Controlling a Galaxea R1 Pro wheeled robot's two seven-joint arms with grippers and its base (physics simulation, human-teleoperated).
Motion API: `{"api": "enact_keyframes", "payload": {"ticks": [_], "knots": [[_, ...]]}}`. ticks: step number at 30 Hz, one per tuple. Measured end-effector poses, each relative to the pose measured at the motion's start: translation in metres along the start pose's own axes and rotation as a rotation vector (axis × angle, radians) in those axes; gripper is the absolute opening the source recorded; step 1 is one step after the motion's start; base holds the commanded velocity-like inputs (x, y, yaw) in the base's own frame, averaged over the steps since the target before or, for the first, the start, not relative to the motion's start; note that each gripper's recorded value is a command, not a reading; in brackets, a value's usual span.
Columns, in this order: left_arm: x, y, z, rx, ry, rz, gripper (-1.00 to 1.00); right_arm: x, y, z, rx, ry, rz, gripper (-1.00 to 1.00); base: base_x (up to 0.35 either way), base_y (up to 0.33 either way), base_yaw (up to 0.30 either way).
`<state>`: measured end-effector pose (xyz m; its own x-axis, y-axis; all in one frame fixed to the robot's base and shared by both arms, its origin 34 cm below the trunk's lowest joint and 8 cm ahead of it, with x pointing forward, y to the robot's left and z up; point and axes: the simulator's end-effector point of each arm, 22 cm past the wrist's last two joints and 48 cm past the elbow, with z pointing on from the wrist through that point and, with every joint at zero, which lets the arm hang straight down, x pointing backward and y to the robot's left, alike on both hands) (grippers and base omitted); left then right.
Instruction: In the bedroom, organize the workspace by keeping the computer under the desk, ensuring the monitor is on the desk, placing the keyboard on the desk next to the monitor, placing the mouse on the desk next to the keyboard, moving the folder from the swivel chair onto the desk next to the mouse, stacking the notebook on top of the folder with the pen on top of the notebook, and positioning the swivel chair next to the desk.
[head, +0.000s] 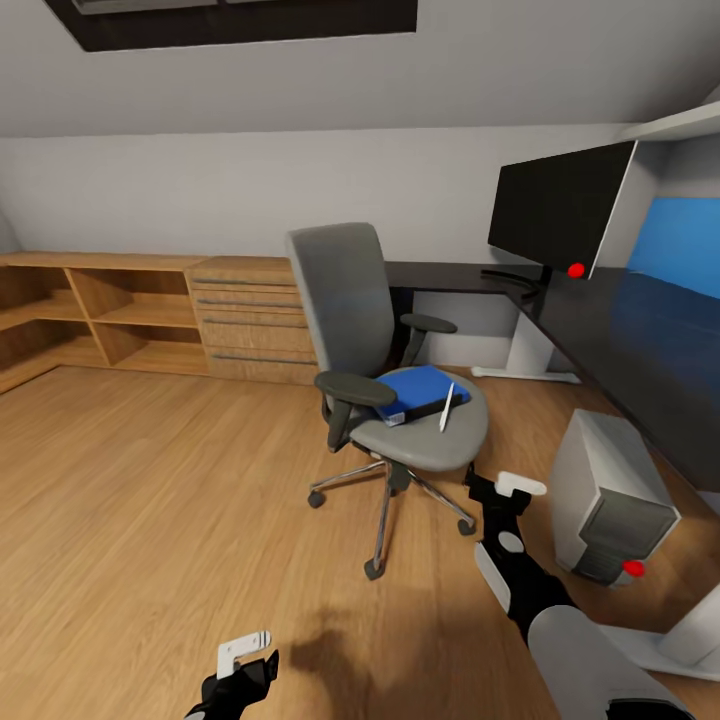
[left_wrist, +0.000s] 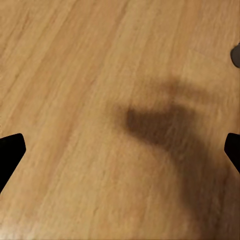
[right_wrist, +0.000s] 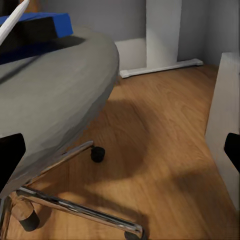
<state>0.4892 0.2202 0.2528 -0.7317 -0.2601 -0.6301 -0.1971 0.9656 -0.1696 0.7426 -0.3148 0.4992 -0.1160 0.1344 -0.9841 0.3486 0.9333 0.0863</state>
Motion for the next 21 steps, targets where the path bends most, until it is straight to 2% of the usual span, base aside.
{"api": "enact_keyframes", "payload": {"ticks": [10,17,21], "knots": [[0.002,0.0,0.0,0.0,0.001,0.001,1.0,0.001,-0.026,0.005,0.059,0.017,0.062,1.0,0.004,0.002,0.0],[0.002,-0.001,0.0,0.0,0.001,0.001,1.0,-0.002,-0.032,0.008,0.062,0.025,0.078,1.0,0.0,0.0,0.0],[0.002,-0.001,0.0,0.001,0.001,0.001,1.0,-0.004,-0.033,0.011,0.047,0.048,0.118,1.0,0.0,0.0,0.0]]}}
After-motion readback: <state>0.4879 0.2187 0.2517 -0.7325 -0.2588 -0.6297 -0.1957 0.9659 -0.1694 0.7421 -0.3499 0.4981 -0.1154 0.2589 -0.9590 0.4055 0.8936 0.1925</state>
